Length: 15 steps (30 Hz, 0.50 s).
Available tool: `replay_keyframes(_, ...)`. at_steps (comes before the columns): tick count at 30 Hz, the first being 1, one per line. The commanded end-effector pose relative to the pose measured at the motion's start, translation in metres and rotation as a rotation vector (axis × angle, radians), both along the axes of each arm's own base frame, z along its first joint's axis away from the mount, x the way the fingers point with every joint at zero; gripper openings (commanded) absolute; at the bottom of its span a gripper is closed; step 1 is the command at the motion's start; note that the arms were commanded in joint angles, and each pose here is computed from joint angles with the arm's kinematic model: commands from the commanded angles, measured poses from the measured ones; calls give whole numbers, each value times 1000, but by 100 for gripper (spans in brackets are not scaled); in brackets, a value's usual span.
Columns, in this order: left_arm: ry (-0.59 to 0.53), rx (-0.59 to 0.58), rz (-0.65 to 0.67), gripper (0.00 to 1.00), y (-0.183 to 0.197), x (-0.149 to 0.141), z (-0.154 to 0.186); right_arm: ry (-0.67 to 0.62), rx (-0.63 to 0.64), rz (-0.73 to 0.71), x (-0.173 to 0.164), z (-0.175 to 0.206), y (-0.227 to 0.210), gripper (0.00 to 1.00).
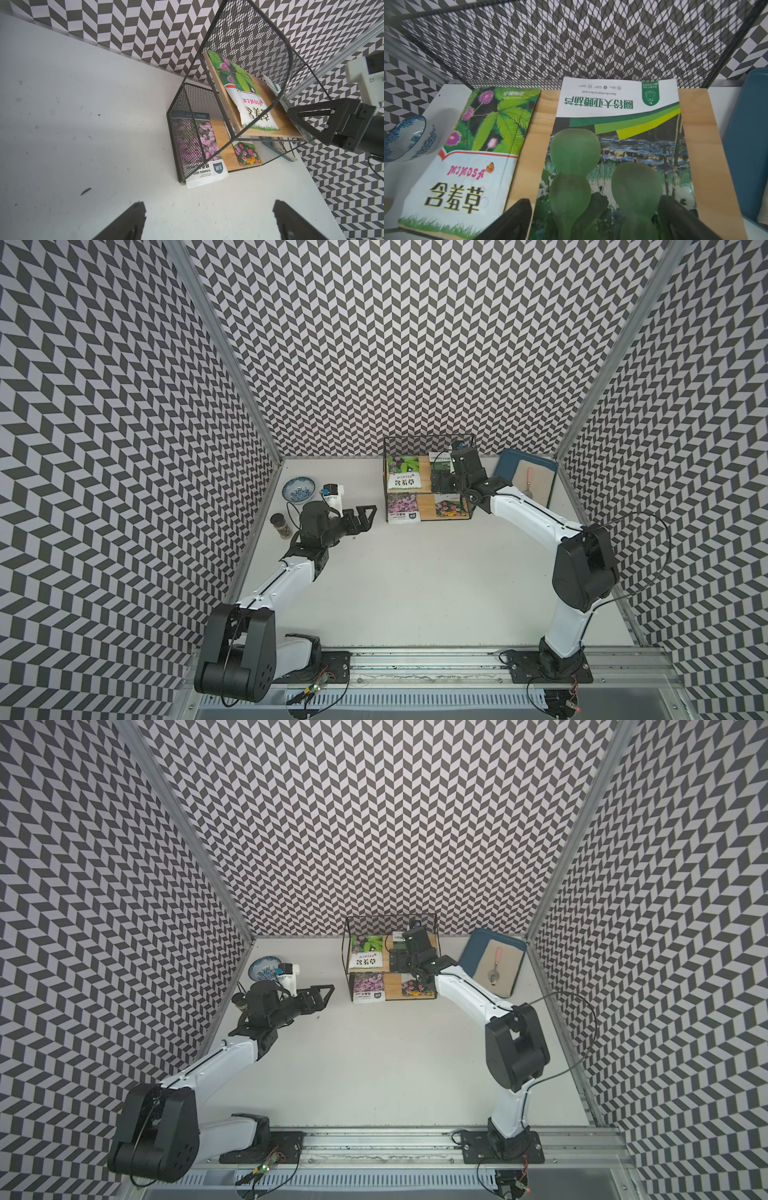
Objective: Take the seed bag off the shelf
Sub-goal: Adjust the seed packet on the shelf.
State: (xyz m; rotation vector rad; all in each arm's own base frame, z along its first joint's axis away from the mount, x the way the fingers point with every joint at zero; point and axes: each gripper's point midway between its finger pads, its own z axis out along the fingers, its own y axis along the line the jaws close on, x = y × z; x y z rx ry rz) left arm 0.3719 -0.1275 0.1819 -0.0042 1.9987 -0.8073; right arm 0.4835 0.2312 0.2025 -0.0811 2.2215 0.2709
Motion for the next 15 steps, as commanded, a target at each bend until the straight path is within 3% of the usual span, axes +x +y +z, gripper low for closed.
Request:
replay_keyframes(1,7,9,-10,100,-2,-1,-4,50,-9,28,-4,-18,10,100)
replay_keyframes(10,14,19,-1,100,0,-1,-6,100,-20,113,-14,-44,45,99)
replay_keyframes(15,12,20,1,100,0,-1,-5,84,-4,138,-22,-35,57,99)
